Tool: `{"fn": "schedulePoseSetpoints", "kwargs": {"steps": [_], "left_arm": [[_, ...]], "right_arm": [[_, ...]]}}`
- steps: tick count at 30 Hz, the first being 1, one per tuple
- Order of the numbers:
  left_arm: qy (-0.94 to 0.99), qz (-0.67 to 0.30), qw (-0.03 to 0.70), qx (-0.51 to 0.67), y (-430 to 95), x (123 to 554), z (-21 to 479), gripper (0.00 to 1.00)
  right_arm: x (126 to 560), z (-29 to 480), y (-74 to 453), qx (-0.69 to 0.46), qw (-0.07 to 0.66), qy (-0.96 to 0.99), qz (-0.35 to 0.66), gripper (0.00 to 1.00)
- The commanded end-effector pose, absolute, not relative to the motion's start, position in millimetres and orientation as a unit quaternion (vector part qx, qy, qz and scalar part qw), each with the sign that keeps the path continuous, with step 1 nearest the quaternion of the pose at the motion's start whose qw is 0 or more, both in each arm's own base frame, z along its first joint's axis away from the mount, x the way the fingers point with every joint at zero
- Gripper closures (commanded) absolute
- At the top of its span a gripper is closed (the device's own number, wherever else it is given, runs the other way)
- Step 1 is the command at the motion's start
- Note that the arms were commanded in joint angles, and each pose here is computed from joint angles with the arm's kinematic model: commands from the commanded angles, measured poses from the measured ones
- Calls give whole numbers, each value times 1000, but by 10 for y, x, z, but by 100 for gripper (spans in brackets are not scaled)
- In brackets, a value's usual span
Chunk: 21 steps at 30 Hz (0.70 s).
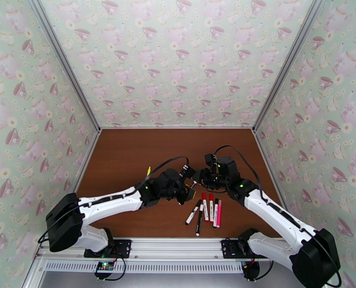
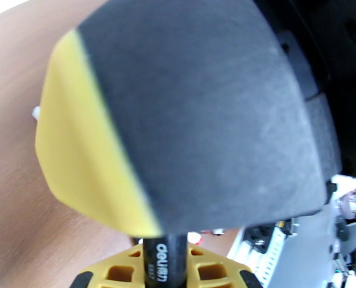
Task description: Open the pen caps
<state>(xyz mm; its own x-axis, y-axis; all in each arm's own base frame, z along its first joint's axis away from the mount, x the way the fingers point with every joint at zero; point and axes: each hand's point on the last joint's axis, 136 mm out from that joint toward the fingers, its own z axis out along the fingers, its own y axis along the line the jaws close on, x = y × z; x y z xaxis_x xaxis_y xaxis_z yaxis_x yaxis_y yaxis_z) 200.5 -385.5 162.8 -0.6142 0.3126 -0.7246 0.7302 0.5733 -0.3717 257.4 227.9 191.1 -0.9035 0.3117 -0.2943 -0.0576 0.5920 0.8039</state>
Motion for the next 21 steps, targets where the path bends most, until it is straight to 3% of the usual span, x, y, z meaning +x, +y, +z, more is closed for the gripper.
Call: {"fn": "schedulePoseSetpoints", "kwargs": {"steps": [1, 9, 14, 21], "left_arm": [[860, -255, 247, 367, -3653, 1714, 1198, 92], [827, -389, 213, 346, -3790, 1552, 1458, 93], [825, -403, 240, 316, -3664, 1672, 1622, 93], [823, -427, 300, 224, -3387, 2019, 1840, 91]], "right_arm": [[3069, 1997, 1852, 150, 309, 865, 367, 95], [3135, 2118, 1903, 123, 325, 842, 414, 95], [3141, 2159, 1878, 100, 330, 845, 409, 94], [3185, 1977, 1650, 47, 342, 893, 290, 90]]}}
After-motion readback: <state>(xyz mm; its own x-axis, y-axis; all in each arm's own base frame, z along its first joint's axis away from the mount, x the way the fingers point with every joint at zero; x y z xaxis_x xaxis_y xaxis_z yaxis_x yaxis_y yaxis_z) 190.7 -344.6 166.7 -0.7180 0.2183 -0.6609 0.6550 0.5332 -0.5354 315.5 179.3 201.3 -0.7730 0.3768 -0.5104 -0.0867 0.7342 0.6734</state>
